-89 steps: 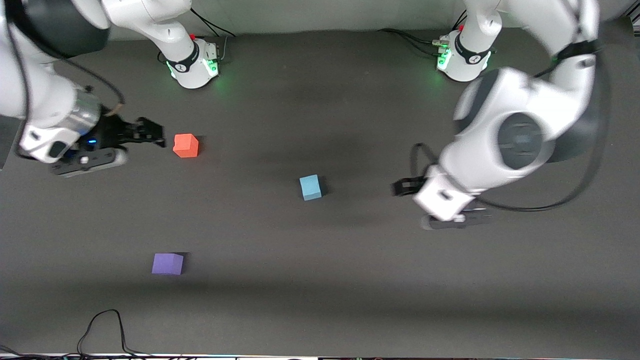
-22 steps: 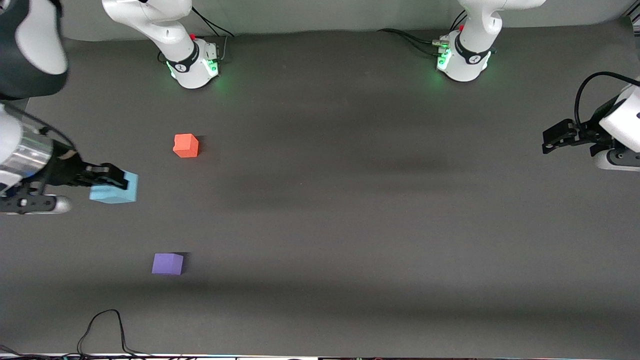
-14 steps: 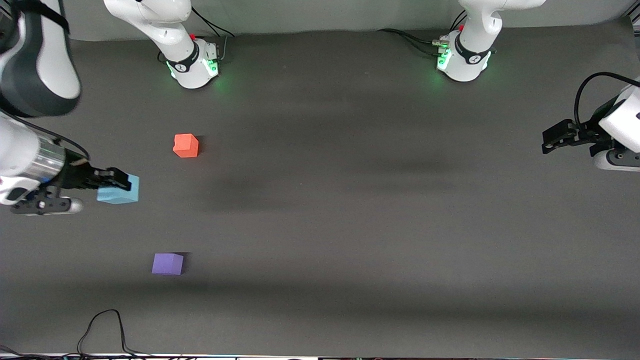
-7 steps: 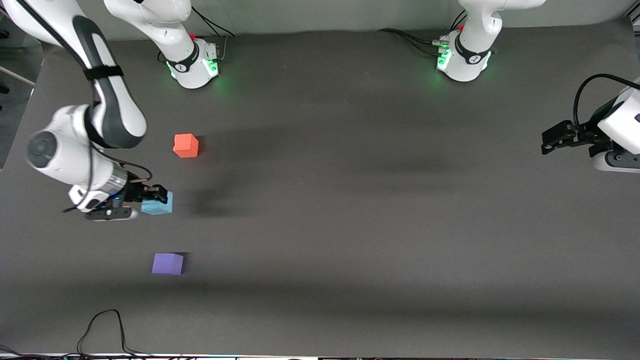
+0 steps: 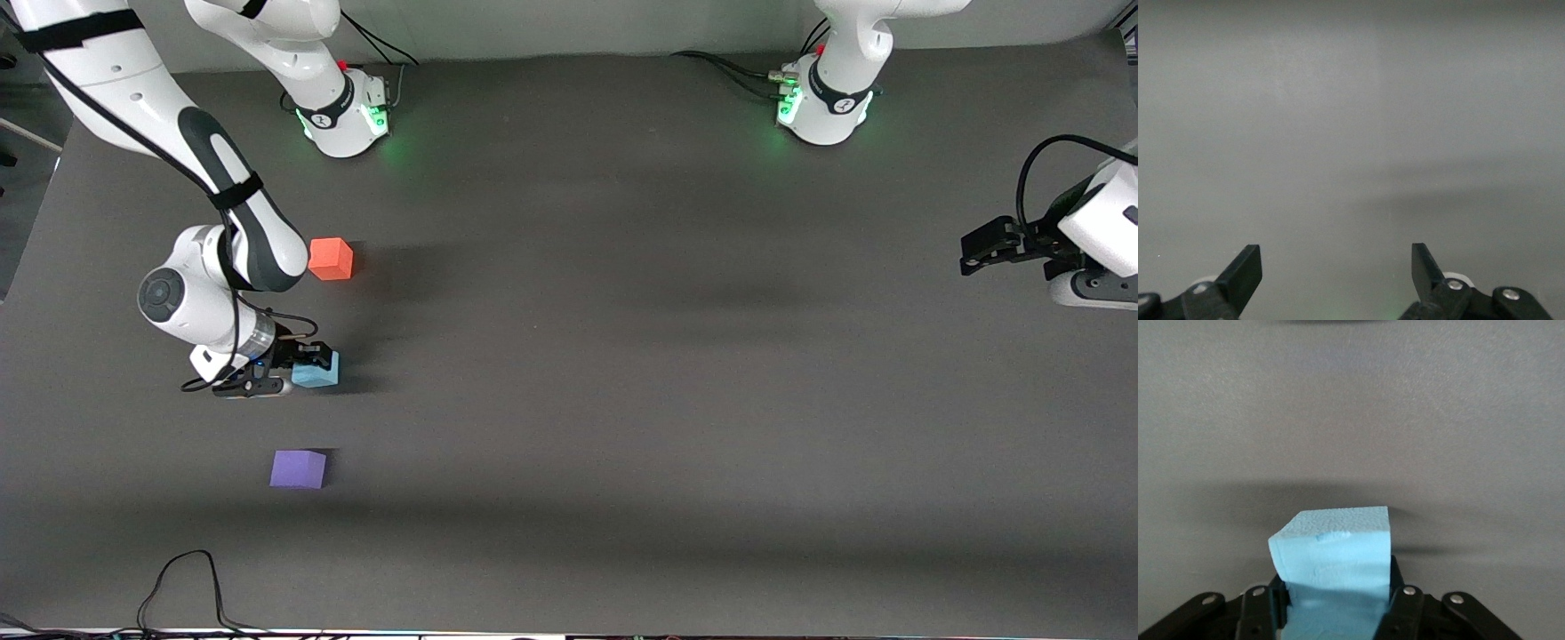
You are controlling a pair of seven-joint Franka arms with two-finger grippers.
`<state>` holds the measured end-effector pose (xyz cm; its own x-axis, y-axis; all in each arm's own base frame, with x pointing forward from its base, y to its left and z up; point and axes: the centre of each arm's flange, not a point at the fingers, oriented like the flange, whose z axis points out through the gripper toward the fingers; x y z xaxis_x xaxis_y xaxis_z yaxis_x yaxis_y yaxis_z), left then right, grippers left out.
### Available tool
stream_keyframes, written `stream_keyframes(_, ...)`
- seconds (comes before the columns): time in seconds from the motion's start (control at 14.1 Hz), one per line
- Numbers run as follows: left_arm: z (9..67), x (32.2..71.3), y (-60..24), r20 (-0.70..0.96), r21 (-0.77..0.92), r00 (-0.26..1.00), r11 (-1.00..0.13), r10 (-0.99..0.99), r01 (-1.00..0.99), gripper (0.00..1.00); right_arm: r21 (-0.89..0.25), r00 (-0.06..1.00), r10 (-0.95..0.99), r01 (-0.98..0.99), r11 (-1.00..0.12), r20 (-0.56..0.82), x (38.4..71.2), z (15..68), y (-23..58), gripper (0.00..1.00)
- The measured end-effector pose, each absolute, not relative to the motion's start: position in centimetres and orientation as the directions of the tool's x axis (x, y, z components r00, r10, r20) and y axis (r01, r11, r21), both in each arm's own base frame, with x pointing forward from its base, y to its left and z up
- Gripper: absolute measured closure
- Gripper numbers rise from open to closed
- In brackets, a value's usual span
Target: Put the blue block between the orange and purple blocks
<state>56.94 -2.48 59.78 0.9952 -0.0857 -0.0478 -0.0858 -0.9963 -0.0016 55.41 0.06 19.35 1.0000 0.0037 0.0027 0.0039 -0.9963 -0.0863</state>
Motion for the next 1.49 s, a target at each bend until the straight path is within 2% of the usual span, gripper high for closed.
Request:
stream_keyframes(0.07,59.8,56.9,-2.5,-0.048,-0.002,0.995,-0.996,-0.086,-0.086,0.00,-0.086,1.000,0.003,0.003,-0.996,0.004,55.4,19.4,0.0,0.45)
stream_keyframes(0.14,59.7,56.9,-2.5,-0.048,-0.002,0.995,-0.996,-0.086,-0.086,0.00,-0.085,1.000,0.001,0.001,-0.996,0.003,55.4,19.4,-0.1,0.38)
stream_keyframes(0.43,59.8,57.0,-2.5,-0.046,-0.002,0.995,-0.996,-0.086,-0.086,0.00,-0.086,1.000,0.000,-0.002,-0.996,-0.032,55.7,20.3,-0.4,0.00)
stream_keyframes(0.57,59.7,57.0,-2.5,-0.045,-0.002,0.995,-0.996,-0.085,-0.086,0.00,-0.087,0.999,0.010,0.006,-0.996,-0.046,56.5,23.5,-0.3,0.00)
stream_keyframes(0.85,59.7,57.0,-2.5,-0.045,-0.002,0.995,-0.996,-0.085,-0.086,0.00,-0.079,0.999,0.032,0.029,-0.996,-0.038,57.4,34.2,0.2,0.00)
stream_keyframes(1.49,59.7,57.0,-2.5,-0.045,-0.002,0.995,-0.996,-0.085,-0.085,0.00,-0.060,0.997,0.067,0.065,-0.996,-0.026,54.2,55.4,1.1,0.00)
